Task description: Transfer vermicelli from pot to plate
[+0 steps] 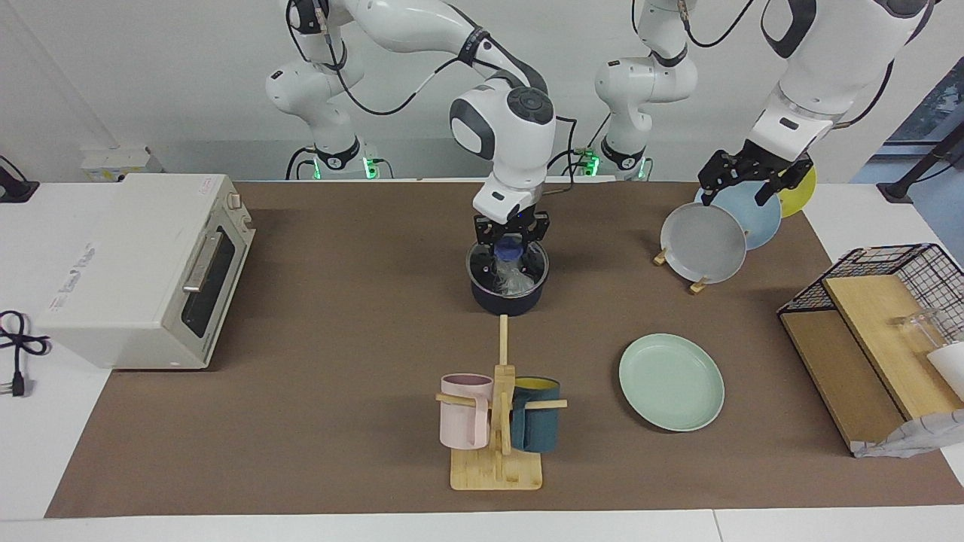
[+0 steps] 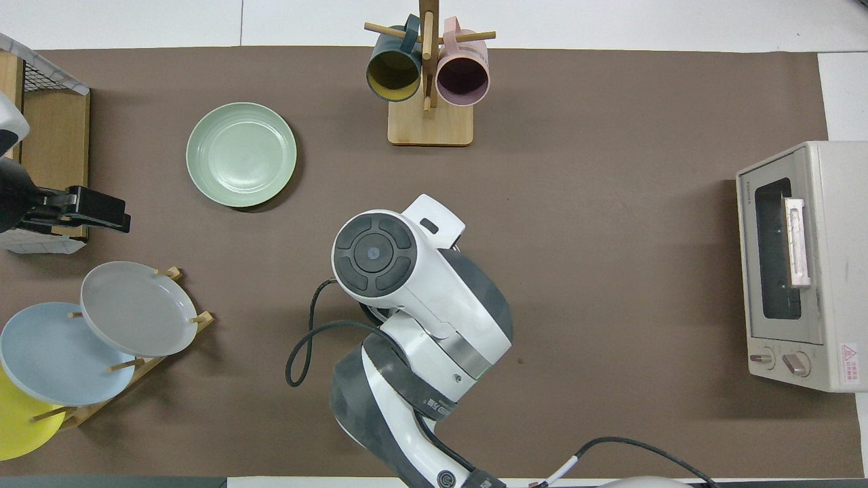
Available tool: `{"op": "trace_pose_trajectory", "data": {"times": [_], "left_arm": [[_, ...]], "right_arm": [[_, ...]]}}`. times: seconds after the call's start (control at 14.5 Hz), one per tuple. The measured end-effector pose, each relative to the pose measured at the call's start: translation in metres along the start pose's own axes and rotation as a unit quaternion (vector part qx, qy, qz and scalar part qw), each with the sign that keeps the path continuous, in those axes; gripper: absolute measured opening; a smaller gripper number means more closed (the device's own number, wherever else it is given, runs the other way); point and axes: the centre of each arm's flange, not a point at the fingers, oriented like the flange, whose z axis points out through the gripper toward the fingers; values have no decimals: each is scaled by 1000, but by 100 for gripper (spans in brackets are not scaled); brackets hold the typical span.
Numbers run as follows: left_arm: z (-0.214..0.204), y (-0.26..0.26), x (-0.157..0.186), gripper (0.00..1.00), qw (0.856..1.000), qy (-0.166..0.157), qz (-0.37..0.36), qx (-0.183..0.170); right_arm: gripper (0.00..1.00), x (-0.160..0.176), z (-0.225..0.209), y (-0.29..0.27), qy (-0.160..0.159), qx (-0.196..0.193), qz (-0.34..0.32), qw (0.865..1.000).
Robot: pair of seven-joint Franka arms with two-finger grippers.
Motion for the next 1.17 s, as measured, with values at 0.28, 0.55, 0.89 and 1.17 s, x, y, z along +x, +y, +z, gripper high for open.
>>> {"op": "trace_pose_trajectory", "data": {"times": [0.28, 0.55, 0.89, 1.17], "left_arm": [[0, 4, 0, 100, 1000, 0, 4, 0], [3, 43, -2, 100, 999, 5, 31, 1], [58, 189, -28, 100, 1000, 27, -14, -5], [141, 272, -60, 100, 1000, 24, 12, -11]], "right_arm": [[66, 22, -30, 65, -11, -4, -44, 999], [66, 52, -39, 157, -35, -7, -82, 996], [66, 79, -22, 285, -59, 2, -126, 990], [66, 77, 21, 355, -36, 9, -150, 988]]}}
